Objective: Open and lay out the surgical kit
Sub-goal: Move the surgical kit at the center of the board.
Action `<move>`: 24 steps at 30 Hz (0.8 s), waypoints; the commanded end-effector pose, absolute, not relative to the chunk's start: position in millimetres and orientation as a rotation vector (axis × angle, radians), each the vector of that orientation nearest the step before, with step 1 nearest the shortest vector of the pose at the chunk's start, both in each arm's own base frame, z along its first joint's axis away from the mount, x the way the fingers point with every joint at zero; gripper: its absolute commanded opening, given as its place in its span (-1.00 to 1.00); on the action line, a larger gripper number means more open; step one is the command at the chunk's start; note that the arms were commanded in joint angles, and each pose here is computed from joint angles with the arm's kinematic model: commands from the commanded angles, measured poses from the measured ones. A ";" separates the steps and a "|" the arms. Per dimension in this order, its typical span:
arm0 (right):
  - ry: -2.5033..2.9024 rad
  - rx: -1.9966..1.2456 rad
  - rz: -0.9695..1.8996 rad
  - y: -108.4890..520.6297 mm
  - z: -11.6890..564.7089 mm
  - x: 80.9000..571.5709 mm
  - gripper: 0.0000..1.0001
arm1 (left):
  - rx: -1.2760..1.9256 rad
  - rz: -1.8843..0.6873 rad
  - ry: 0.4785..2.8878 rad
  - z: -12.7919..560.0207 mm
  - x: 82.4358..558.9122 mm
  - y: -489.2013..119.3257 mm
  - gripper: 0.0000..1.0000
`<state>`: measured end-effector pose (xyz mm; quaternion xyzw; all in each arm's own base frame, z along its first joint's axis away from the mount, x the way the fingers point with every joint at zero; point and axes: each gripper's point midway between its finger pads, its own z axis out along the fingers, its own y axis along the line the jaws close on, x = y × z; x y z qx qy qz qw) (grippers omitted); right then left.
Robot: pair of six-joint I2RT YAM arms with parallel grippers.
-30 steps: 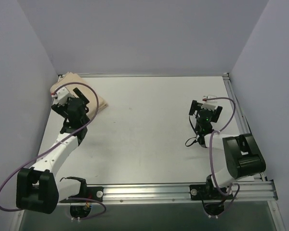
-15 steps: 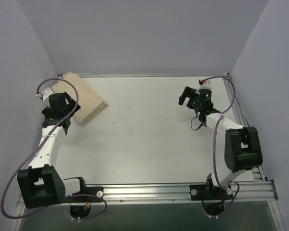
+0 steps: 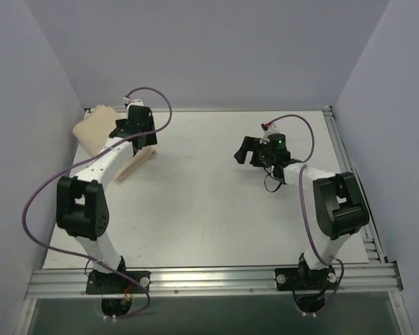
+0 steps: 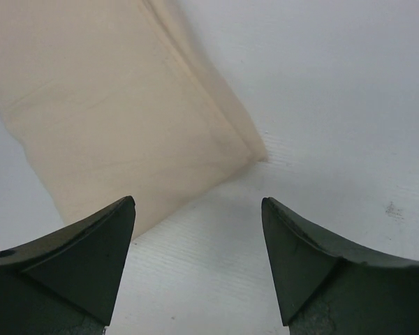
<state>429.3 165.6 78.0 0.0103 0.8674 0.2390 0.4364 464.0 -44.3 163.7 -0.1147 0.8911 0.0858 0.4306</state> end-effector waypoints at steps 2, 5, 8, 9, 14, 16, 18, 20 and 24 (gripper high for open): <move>2.071 0.020 0.593 162.6 115.1 436.5 0.99 | -0.156 0.567 2.288 152.9 462.5 -48.6 0.58; 2.046 0.017 0.584 159.5 126.2 431.8 0.99 | -0.124 0.702 2.274 144.9 462.2 -51.5 0.54; 2.023 0.002 0.578 157.1 134.0 425.2 0.99 | -0.057 0.779 2.254 140.4 460.2 -59.7 0.54; 2.014 0.001 0.578 155.7 137.2 422.9 0.99 | -0.032 0.802 2.257 137.8 459.7 -59.3 0.54; 1.996 -0.013 0.586 155.0 140.4 416.6 0.99 | 0.081 0.902 2.286 120.8 458.9 -53.7 0.54; 1.988 -0.015 0.595 155.7 140.7 414.4 0.99 | 0.140 0.942 2.290 115.0 456.9 -50.8 0.55; 1.982 -0.020 0.604 156.8 140.7 413.4 0.99 | 0.159 0.968 2.293 110.6 456.4 -47.6 0.55; 1.983 -0.025 0.611 157.8 139.1 411.9 0.99 | 0.200 0.981 2.299 102.2 460.7 -46.8 0.56; 1.972 -0.028 0.612 156.9 140.5 410.2 0.99 | 0.281 0.995 2.326 87.8 465.7 -46.8 0.58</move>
